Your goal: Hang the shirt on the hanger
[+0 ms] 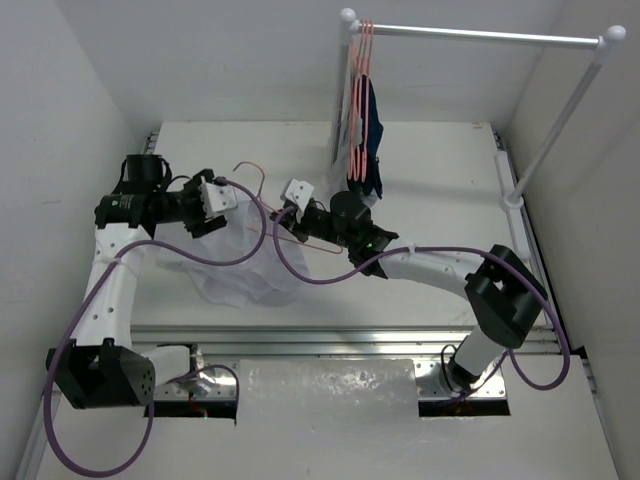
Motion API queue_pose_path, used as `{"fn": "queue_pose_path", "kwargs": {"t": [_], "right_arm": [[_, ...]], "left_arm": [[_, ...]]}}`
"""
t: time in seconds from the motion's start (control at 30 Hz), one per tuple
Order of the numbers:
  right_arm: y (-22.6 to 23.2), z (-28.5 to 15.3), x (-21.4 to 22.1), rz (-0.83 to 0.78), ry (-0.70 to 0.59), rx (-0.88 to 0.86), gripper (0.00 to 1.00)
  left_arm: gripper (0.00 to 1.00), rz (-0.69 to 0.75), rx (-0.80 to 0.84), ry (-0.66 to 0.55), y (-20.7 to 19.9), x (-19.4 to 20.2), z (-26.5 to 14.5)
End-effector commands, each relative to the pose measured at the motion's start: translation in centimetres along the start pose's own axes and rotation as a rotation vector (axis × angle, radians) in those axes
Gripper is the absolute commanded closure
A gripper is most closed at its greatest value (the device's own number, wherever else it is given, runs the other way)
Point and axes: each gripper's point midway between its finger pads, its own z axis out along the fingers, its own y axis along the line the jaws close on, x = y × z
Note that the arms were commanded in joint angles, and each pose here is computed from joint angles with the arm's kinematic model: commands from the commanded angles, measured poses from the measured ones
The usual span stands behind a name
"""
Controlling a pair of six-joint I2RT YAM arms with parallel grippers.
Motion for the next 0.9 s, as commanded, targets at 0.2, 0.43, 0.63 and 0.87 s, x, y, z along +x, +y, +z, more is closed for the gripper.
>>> {"fn": "queue_pose_path", "kwargs": {"t": [0.2,0.43,0.63,0.87], "right_arm": [[0.3,-0.5,-5.4,-0.076,-0.161,-0.056,1.00],[0.5,0.1,-6.4,-0.076,-0.179,-0.078,1.00],[0.0,0.2,-7.2,-0.074,-0.184,-0.052,1.00],[-1.3,-1.1,-5.1,-0.017,-0.047,0.039,0.22]], "left_arm": [[0.77,-0.005,0.051,-0.104,-1.3,-1.7,1.2],[0.80,0.010,0.128,-0.192,-4.2,-5.2,1.9],[1.00,0.014,0.061,-0.164,-4.2,-5.6,1.8],[1.00,-0.034,-0.047,-0.098,-3.4,-3.6,2.0]]}}
